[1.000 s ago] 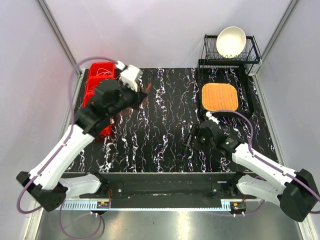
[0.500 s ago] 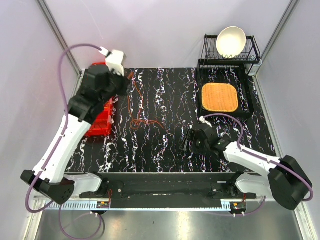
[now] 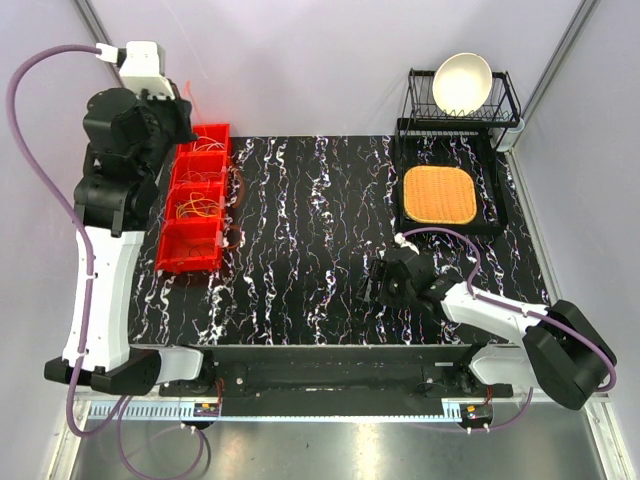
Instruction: Untangle the cables
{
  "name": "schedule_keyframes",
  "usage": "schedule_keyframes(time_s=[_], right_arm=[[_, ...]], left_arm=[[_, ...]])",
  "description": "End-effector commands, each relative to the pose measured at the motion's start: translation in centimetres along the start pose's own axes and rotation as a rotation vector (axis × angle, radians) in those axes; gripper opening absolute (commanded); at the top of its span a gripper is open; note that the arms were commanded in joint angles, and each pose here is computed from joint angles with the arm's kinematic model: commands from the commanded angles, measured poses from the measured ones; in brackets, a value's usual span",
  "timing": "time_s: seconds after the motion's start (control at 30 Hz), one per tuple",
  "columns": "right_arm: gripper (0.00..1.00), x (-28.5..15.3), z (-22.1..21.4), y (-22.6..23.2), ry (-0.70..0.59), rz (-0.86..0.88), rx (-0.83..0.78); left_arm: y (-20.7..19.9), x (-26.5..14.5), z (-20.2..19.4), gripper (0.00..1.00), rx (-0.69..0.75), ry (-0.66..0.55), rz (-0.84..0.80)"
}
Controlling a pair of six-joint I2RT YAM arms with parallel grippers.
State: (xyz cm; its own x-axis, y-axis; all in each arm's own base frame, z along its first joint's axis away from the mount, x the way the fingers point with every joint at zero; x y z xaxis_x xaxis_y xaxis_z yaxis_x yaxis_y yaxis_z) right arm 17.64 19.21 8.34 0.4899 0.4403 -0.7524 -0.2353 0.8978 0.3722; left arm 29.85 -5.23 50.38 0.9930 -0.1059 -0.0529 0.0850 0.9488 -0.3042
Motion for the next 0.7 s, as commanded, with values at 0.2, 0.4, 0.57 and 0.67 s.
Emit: schedule_keyframes(time_s=[0.2, 0.4, 0.57, 0.67], right_arm=[[0.75, 0.3, 0.3, 0.5, -0.032, 0.049, -0.025], [0.75, 0.2, 0.4, 0.6, -0.036, 0.059, -0.029], [0.75, 0.2, 0.2, 0.6, -0.035, 0.067, -0.033], [0.75, 0.2, 0.3, 0.6, -0.035, 0.069, -0.033]], left_arm=[[1.9, -5.8, 7.5, 0.0, -0.031, -0.324, 0.134], [2.4, -6.8, 10.3, 0.0, -0.026, -0.41, 0.213], [3.6, -6.4, 8.6, 0.0, -0.022, -0.394, 0.278], [4.9, -5.6, 6.8, 0.0, 0.008, -0.368, 0.332]])
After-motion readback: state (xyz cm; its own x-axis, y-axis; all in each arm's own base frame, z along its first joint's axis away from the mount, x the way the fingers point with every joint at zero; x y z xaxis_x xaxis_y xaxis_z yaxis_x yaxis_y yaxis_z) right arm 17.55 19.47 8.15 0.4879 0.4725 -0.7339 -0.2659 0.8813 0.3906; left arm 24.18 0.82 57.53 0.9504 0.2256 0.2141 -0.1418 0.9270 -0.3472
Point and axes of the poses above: each gripper's point midway between its finger pads, its own x axis out along the fingers, its own y axis along the line the jaws close on, z = x × y, the point moved 6 cm from there along -x, back along the fingers, and after that the axes turned 15 degrees about -x, right-handed, at the moved point
